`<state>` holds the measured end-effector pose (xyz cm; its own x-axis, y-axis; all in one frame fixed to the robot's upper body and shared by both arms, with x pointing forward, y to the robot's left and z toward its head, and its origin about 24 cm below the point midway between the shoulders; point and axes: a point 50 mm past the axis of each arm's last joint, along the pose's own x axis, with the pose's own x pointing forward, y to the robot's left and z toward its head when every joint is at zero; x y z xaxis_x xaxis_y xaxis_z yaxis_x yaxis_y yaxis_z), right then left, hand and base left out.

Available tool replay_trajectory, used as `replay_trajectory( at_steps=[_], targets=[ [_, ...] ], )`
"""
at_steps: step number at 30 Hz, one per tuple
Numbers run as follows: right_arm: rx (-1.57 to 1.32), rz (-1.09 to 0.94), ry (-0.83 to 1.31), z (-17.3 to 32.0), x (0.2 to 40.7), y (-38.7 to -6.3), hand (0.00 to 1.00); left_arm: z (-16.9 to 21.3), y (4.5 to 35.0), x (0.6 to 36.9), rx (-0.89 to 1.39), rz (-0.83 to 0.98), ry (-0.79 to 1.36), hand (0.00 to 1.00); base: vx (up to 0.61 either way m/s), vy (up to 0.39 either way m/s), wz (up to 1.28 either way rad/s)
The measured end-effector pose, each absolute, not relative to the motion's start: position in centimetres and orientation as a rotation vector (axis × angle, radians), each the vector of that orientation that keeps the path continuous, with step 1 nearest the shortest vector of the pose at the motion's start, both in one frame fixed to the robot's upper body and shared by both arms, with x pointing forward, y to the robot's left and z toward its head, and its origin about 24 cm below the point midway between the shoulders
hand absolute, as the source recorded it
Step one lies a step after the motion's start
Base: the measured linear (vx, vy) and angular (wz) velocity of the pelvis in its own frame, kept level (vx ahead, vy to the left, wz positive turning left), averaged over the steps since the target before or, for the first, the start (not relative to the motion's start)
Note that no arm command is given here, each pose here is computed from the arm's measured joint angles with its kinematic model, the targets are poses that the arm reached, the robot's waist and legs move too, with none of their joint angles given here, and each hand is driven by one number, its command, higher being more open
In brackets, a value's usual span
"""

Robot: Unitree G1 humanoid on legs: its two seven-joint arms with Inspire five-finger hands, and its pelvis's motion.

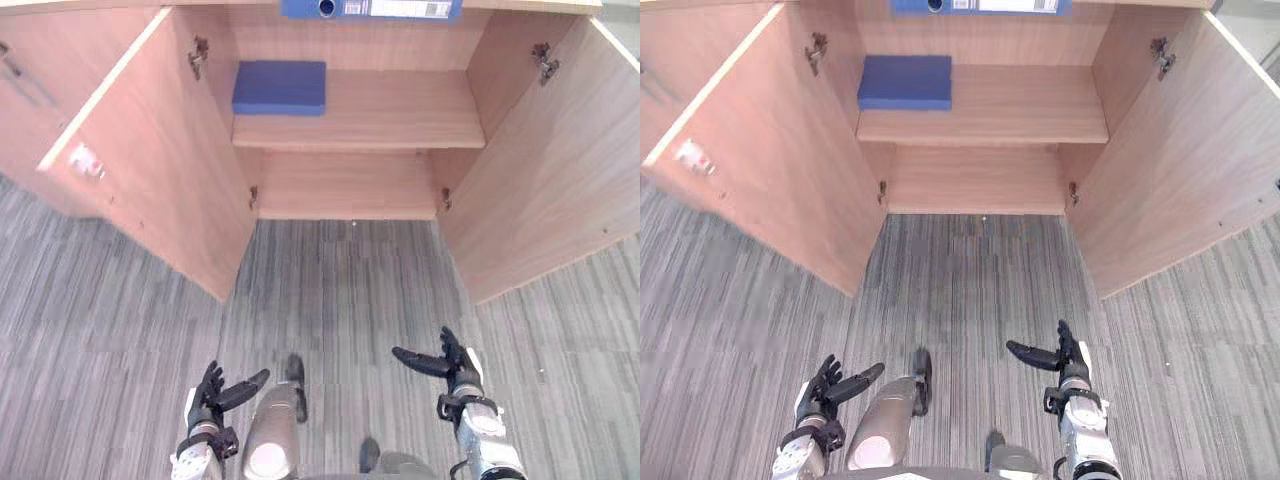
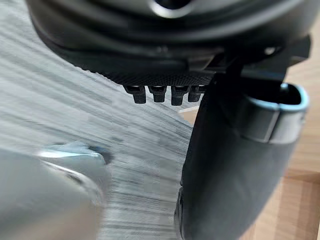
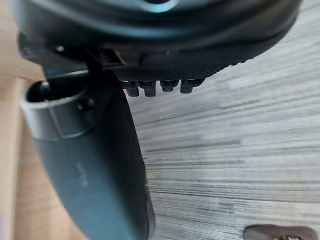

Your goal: Walk over to the cabinet, pick up the folder, carry it to the office cabinet, place the folder inside the office cabinet, then close the office cabinet door

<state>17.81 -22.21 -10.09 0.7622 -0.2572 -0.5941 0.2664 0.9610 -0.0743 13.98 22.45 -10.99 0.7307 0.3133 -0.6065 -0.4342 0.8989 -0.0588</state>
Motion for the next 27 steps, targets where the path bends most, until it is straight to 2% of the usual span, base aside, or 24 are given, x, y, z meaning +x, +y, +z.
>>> replay_trajectory(
  at_steps=[6, 11, 13, 18, 22, 27],
  targets=[
    [0.012, -0.203, 0.699, -11.1, 17.4, -20.2, 1.00, -10.5, 23.7, 13.7, -0.159, 0.435, 0.615, 1.00, 0.54, 0.189, -0.19],
    [0.009, -0.184, 0.696, -11.1, 17.5, -19.9, 1.00, -10.0, 24.4, 14.5, -0.152, 0.438, 0.582, 1.00, 0.42, -0.061, 0.18],
    [0.010, -0.200, 0.745, -11.9, 15.7, -20.2, 1.00, -10.2, 24.4, 14.0, -0.158, 0.443, 0.598, 1.00, 0.47, -0.191, 0.64],
    [-0.014, -0.224, 0.794, -12.3, 14.3, -21.1, 1.00, -11.2, 21.7, 13.8, -0.247, 0.437, 0.630, 1.00, 0.43, -0.194, 0.37],
    [0.024, -0.245, 0.740, -11.7, 15.1, -20.5, 1.00, -10.8, 21.0, 14.1, -0.250, 0.408, 0.612, 1.00, 0.37, -0.107, -0.11],
    [0.044, -0.328, 0.726, -11.4, 15.3, -22.2, 1.00, -9.3, 20.8, 15.9, -0.246, 0.375, 0.520, 1.00, 0.23, 0.094, -0.18]
  ],
)
